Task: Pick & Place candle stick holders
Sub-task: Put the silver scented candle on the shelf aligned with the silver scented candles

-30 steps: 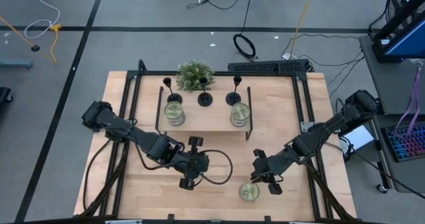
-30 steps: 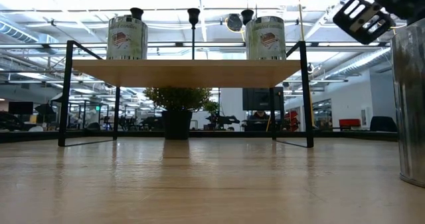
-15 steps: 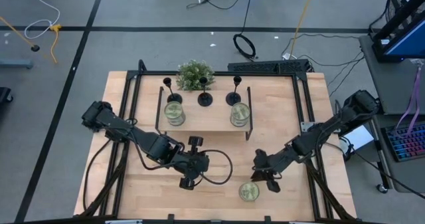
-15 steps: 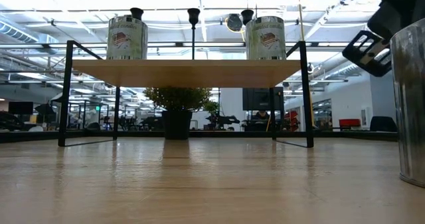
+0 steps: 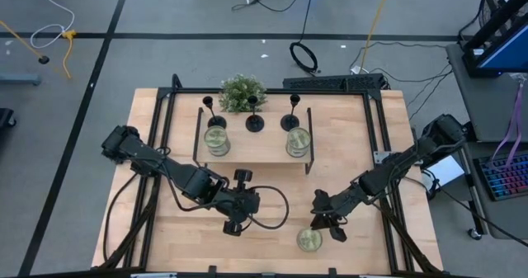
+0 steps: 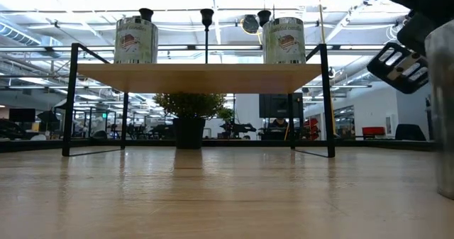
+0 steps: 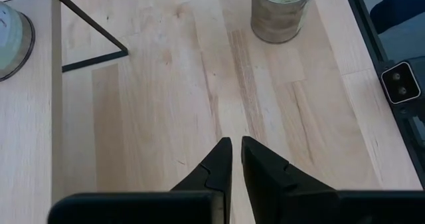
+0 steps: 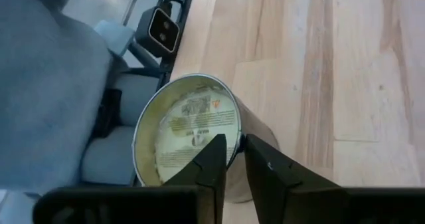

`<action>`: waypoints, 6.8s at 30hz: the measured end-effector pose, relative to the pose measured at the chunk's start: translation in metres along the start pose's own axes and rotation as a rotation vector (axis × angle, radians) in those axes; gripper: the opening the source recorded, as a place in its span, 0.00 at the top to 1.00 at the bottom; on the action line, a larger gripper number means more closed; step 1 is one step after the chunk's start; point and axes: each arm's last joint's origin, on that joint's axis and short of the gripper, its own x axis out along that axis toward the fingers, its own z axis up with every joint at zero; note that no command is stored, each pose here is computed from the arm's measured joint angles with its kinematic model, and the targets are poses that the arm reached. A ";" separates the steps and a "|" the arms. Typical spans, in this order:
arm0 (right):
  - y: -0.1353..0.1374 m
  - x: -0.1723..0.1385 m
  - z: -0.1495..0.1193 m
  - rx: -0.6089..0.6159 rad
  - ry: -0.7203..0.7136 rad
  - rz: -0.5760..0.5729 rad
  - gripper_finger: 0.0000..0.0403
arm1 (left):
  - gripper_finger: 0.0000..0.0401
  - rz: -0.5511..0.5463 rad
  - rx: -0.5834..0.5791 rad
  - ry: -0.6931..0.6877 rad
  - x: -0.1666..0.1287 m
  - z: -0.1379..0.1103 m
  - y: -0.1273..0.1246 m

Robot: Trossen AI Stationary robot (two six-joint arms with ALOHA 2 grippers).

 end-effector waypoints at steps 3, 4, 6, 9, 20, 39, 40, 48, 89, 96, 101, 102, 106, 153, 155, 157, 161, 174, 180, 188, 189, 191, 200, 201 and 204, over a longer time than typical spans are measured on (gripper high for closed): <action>0.000 0.000 0.000 -0.047 0.004 -0.002 0.88 | 0.90 0.000 0.000 0.000 0.000 0.000 0.000; 0.000 0.000 0.000 -0.064 0.005 -0.003 0.88 | 0.90 0.000 -0.001 0.000 0.000 0.000 0.000; -0.001 0.000 0.000 -0.109 0.005 -0.005 0.88 | 0.90 0.000 -0.003 0.000 0.000 0.000 0.000; -0.002 0.000 0.000 -0.194 0.006 -0.015 0.89 | 0.90 0.000 0.000 0.001 0.000 0.000 0.000; -0.015 -0.002 0.003 -0.277 0.016 -0.114 0.99 | 0.90 0.000 0.003 0.001 0.000 0.000 0.000; -0.008 -0.018 0.083 -0.344 -0.398 -0.459 1.00 | 0.90 0.000 -0.026 0.006 0.000 0.000 0.000; -0.010 -0.018 0.087 -0.320 -0.409 -0.464 1.00 | 0.90 0.002 -0.028 0.005 0.000 0.000 0.001; -0.044 0.007 0.085 -0.171 -0.299 -0.479 1.00 | 0.90 0.028 -0.091 0.003 0.001 0.000 0.006; -0.059 0.011 0.074 -0.177 -0.139 -0.511 0.77 | 0.89 -0.030 -0.031 0.045 0.025 0.002 0.011; -0.039 -0.004 0.075 -0.211 -0.162 -0.470 0.72 | 0.78 -0.121 0.101 -0.006 0.063 0.009 0.001; -0.024 -0.021 0.071 -0.234 -0.150 -0.443 0.71 | 0.63 -0.102 0.217 -0.098 0.087 0.018 0.000; -0.021 -0.025 0.069 -0.234 -0.135 -0.442 0.71 | 0.62 -0.097 0.230 -0.119 0.091 0.019 0.001; -0.012 -0.040 0.059 -0.204 -0.074 -0.442 0.73 | 0.59 -0.085 0.216 -0.145 0.115 0.021 0.006; -0.021 -0.037 0.016 -0.103 -0.014 -0.439 0.77 | 0.99 -0.024 -0.004 -0.028 0.052 0.030 0.035; -0.021 -0.037 0.016 -0.108 -0.013 -0.440 0.77 | 0.99 0.024 0.023 -0.031 0.029 0.034 0.041; -0.021 -0.036 0.017 -0.110 -0.020 -0.436 0.77 | 0.99 0.043 0.091 -0.003 0.008 0.035 0.050; -0.020 -0.036 0.018 -0.109 -0.037 -0.426 0.77 | 0.99 0.062 0.207 0.035 -0.020 0.036 0.071; -0.019 -0.036 0.019 -0.127 -0.037 -0.423 0.77 | 0.99 -0.079 0.101 0.086 -0.032 0.018 0.173; -0.019 -0.036 0.018 -0.127 -0.036 -0.421 0.77 | 0.99 -0.153 0.032 0.124 -0.029 0.006 0.197; -0.019 -0.036 0.019 -0.130 -0.035 -0.420 0.77 | 0.99 -0.151 0.024 0.145 -0.021 0.005 0.200; -0.019 -0.036 0.019 -0.130 -0.035 -0.420 0.77 | 0.99 -0.150 0.022 0.148 -0.021 0.005 0.200; -0.019 -0.036 0.019 -0.130 -0.035 -0.420 0.77 | 0.97 -0.149 0.010 0.154 -0.021 0.004 0.199; -0.019 -0.036 0.019 -0.130 -0.035 -0.420 0.77 | 0.93 -0.087 -0.021 0.171 -0.021 0.004 0.201; -0.019 -0.036 0.019 -0.130 -0.035 -0.420 0.77 | 0.92 -0.087 -0.022 0.171 -0.021 0.004 0.201; -0.019 -0.036 0.019 -0.130 -0.035 -0.420 0.77 | 0.90 -0.088 -0.037 0.171 -0.021 0.005 0.200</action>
